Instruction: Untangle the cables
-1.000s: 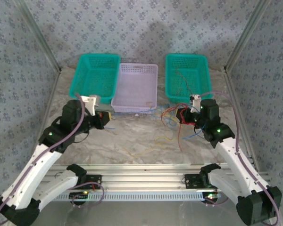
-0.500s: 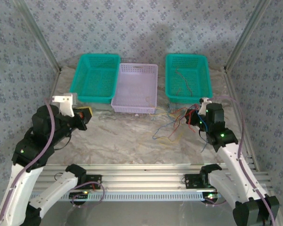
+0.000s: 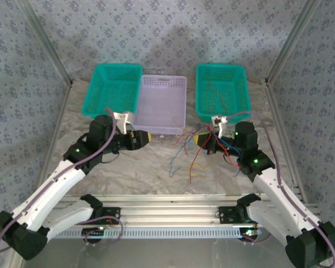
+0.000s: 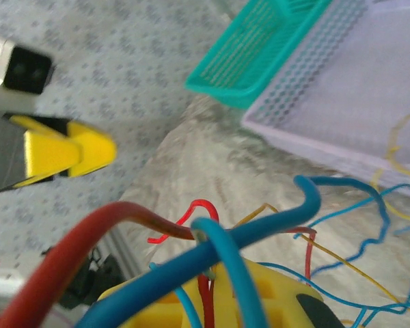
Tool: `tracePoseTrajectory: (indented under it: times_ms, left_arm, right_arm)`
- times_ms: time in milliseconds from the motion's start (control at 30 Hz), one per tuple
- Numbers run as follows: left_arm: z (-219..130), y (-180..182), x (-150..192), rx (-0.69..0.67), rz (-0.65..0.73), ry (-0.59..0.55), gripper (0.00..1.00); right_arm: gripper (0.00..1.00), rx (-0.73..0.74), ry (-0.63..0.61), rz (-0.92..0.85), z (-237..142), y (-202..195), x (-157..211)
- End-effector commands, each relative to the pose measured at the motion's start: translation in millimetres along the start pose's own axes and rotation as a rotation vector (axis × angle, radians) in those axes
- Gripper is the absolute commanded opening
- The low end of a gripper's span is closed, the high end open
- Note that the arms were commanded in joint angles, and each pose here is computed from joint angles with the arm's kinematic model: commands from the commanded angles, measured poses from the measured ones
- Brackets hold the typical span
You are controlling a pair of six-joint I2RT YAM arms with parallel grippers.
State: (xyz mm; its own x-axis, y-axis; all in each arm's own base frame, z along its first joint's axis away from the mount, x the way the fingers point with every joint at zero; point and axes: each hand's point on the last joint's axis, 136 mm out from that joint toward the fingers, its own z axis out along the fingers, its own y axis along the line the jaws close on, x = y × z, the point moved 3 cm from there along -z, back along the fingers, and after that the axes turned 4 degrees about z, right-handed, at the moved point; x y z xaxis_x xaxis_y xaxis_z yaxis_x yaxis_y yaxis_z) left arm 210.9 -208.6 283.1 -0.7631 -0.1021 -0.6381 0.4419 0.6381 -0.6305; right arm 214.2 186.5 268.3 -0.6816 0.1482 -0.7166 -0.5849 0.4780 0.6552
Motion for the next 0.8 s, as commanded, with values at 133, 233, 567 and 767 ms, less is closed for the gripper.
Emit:
tracePoseTrajectory:
  times_ms: [133, 233, 567, 767]
  left_arm:
    - [18.5, -48.0, -13.3, 0.235, 0.027, -0.054, 0.54]
    - [25.8, -53.7, -7.2, 0.282, 0.025, -0.029, 0.55]
    - [58.6, -58.4, 28.9, 0.328, 0.047, 0.101, 0.52]
    - [63.7, -60.6, 28.2, 0.328, 0.061, 0.111, 0.45]
  right_arm:
    - [0.00, -0.151, 0.059, -0.117, 13.5, 39.3, 1.7]
    - [0.00, -0.158, 0.064, -0.119, 15.8, 41.1, 2.7]
    - [0.00, -0.168, 0.061, -0.121, 17.7, 44.6, 3.1]
    - [0.00, -0.185, 0.067, -0.125, 19.3, 48.8, 4.8]
